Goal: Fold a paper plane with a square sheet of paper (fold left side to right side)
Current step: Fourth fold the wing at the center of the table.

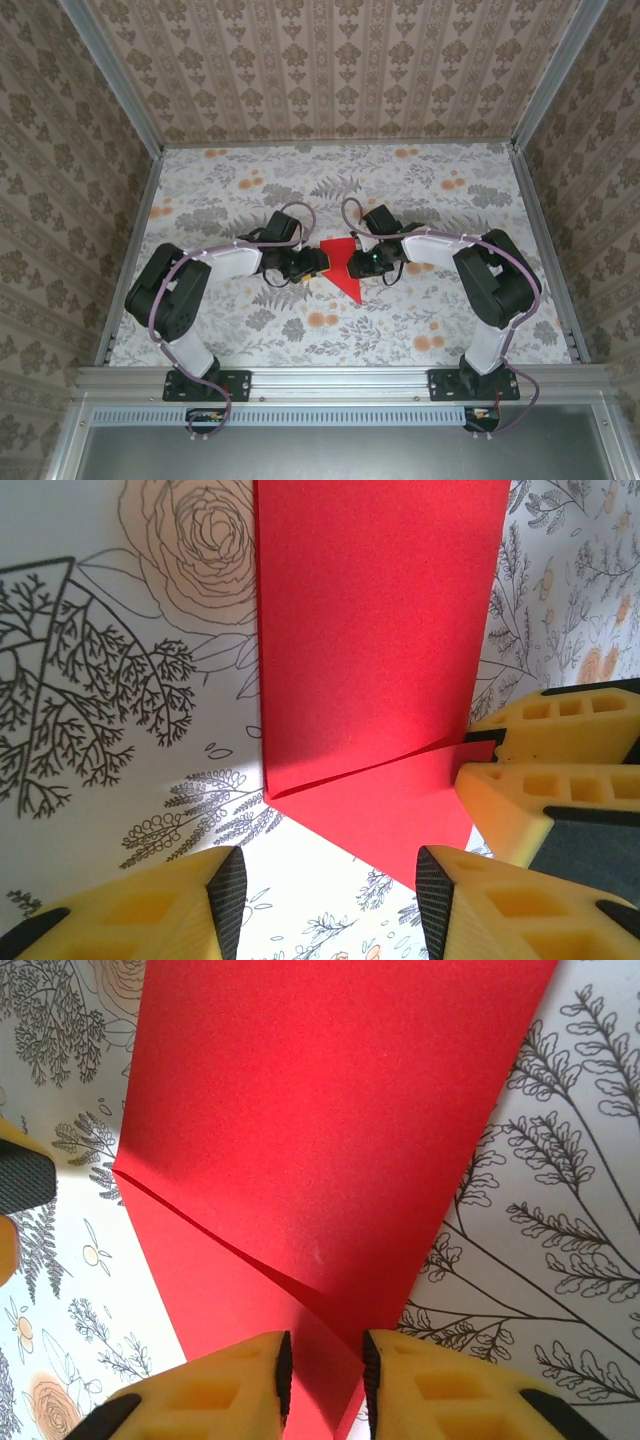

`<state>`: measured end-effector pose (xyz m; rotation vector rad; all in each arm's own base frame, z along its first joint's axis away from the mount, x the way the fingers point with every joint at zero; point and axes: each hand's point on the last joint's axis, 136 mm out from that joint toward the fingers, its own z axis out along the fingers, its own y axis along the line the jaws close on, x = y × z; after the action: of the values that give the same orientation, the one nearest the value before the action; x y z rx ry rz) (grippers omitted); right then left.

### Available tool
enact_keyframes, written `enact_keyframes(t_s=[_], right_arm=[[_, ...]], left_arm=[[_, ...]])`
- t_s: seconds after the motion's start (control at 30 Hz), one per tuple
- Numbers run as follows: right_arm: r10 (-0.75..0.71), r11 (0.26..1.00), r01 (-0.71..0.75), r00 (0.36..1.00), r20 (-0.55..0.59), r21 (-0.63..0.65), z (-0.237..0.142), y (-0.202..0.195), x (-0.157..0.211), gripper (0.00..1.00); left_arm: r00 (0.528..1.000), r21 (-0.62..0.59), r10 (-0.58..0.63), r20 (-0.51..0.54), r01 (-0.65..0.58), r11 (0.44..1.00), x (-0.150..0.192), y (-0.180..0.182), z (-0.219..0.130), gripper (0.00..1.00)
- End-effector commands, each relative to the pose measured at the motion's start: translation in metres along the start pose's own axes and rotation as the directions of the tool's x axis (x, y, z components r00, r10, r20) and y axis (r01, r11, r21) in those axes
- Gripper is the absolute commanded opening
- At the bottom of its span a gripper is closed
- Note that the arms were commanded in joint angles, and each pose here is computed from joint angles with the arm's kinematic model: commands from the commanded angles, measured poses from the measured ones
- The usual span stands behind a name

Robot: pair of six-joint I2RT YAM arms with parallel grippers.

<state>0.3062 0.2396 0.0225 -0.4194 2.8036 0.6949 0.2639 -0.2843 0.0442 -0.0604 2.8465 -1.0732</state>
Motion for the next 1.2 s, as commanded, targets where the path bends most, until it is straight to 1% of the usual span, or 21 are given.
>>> enact_keyframes(t_s=[0.0,0.1,0.27,0.37,0.5,0.57,0.77,1.0,1.07,1.13,1.17], right_arm=[[-0.014,1.0,0.014,1.0,0.006,-0.002,-0.009,0.005,-0.003,0.26],[-0.019,1.0,0.019,1.0,0.016,0.002,-0.013,0.006,-0.004,0.22],[-0.026,1.0,0.025,0.999,0.027,0.009,-0.02,0.006,-0.004,0.22],[-0.028,1.0,0.028,0.999,0.03,0.005,-0.023,0.008,-0.003,0.19],[-0.027,1.0,0.027,0.999,0.026,0.001,-0.021,0.008,-0.002,0.03],[-0.026,1.0,0.025,0.999,0.026,0.003,-0.021,0.007,-0.002,0.0],[-0.008,0.998,0.007,1.0,0.023,0.063,-0.022,-0.006,-0.001,0.0],[-0.001,0.999,0.0,1.0,0.023,0.046,-0.022,-0.004,-0.001,0.0],[0.0,0.999,-0.001,1.0,0.024,0.043,-0.022,-0.004,-0.001,0.0],[0.0,0.999,-0.001,1.0,0.023,0.043,-0.021,-0.004,0.0,0.0],[0.0,0.999,-0.001,1.0,0.023,0.044,-0.022,-0.004,0.0,0.02]], left_arm=[[1.0,-0.008,0.009,-0.002,-0.009,1.0,-0.002,-0.004,0.0,0.51],[1.0,-0.008,0.01,-0.003,-0.01,1.0,-0.002,-0.005,0.0,0.51],[1.0,-0.009,0.014,-0.004,-0.014,1.0,-0.001,-0.006,0.0,0.52],[1.0,-0.011,0.013,-0.005,-0.013,1.0,-0.001,-0.006,0.001,0.52],[1.0,-0.008,0.014,-0.003,-0.014,1.0,-0.001,-0.007,0.001,0.52],[1.0,-0.006,0.015,-0.002,-0.015,1.0,-0.001,-0.008,0.0,0.52],[1.0,0.016,0.011,-0.005,-0.011,1.0,-0.001,-0.013,0.003,0.52],[1.0,0.041,0.018,-0.014,-0.018,0.999,-0.004,-0.023,0.011,0.51],[1.0,0.052,0.022,-0.01,-0.022,0.998,-0.007,-0.027,0.013,0.5],[1.0,0.061,0.028,-0.007,-0.028,0.998,-0.01,-0.032,0.015,0.46],[1.0,0.066,0.03,-0.006,-0.03,0.997,-0.011,-0.034,0.015,0.44]])
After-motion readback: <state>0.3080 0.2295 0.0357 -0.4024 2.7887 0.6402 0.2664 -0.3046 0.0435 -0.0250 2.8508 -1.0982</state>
